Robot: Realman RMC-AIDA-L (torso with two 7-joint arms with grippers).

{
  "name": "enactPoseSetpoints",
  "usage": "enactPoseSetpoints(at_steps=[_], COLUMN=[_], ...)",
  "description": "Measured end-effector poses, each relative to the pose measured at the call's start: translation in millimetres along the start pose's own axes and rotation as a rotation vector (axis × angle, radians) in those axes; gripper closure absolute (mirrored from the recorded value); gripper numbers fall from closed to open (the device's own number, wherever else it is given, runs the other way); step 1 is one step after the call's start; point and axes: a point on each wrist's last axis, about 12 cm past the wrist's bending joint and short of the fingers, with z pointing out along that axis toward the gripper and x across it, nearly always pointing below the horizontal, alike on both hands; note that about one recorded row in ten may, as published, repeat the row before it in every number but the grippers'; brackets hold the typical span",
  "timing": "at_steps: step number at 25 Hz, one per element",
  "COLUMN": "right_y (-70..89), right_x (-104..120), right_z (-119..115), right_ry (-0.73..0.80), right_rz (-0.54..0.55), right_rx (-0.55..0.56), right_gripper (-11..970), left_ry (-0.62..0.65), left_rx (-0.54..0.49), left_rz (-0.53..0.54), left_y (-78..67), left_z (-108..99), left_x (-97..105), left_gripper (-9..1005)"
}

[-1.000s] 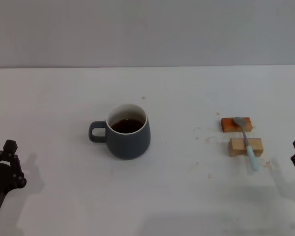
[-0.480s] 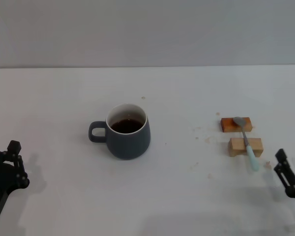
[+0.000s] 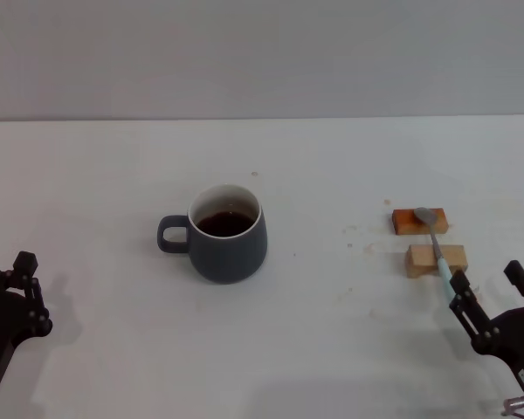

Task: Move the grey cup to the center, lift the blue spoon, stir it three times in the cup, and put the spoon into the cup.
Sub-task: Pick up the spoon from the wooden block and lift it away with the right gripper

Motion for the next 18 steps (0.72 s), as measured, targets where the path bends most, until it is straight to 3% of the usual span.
enactPoseSetpoints(at_steps=[18], right_y=[2.2], right_x=[6.2], right_z=[7.0], right_ry=[0.065], right_rz=[-0.001], right_rx=[-0.018], right_gripper=[217], left_ry=[0.002], left_rx=[0.01], left_rz=[0.01], left_y=[0.9], left_z=[0.0], left_x=[0.4], left_gripper=[998])
